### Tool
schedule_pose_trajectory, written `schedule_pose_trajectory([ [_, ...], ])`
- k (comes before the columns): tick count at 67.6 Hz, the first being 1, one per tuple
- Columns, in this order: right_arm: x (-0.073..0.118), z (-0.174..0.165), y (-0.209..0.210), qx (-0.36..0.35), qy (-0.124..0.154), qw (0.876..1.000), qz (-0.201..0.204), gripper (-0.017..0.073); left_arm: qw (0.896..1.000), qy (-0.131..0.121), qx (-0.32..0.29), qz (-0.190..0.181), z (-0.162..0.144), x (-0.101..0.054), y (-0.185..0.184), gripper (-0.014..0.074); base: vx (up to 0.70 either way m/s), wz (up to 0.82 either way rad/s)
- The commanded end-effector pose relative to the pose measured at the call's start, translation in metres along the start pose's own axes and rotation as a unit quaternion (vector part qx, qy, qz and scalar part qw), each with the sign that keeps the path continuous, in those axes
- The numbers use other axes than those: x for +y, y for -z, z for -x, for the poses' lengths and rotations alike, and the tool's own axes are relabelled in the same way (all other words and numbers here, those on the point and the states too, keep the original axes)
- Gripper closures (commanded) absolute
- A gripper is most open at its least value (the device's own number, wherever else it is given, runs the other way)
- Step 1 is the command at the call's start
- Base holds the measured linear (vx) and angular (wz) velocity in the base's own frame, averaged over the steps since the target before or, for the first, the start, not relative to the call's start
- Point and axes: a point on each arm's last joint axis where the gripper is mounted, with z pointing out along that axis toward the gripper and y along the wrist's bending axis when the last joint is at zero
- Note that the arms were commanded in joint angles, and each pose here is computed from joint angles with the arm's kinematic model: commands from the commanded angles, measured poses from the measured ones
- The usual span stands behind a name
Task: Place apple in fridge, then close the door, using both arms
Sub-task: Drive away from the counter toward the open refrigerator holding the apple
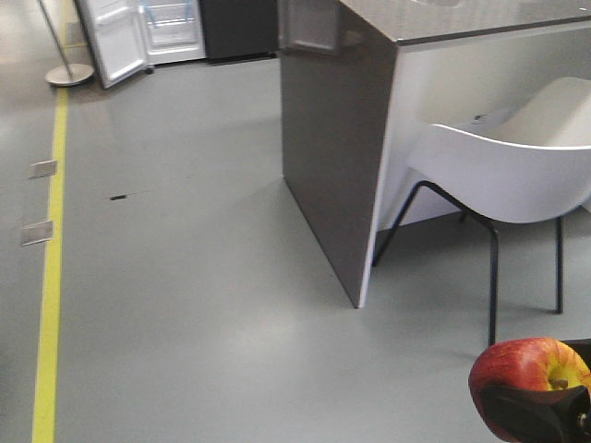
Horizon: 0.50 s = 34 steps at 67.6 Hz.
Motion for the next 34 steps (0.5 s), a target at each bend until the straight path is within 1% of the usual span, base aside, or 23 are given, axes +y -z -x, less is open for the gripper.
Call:
schedule_pose_trajectory([
  [1,0.0016,0.0119,0.0068,-0.048,0.007,0.999,0.005,0.0336,0.999,0.008,-0.054,-0.004,0.0139,-0.0007,0.0022,0.0600,0.09,0.40],
  [34,0.0016,0.0119,0.0068,-0.048,0.007,0.999,0.005,0.0336,0.999,0.008,-0.054,-0.004,0.0139,-0.0007,0.0022,0.0600,0.12,0.34],
])
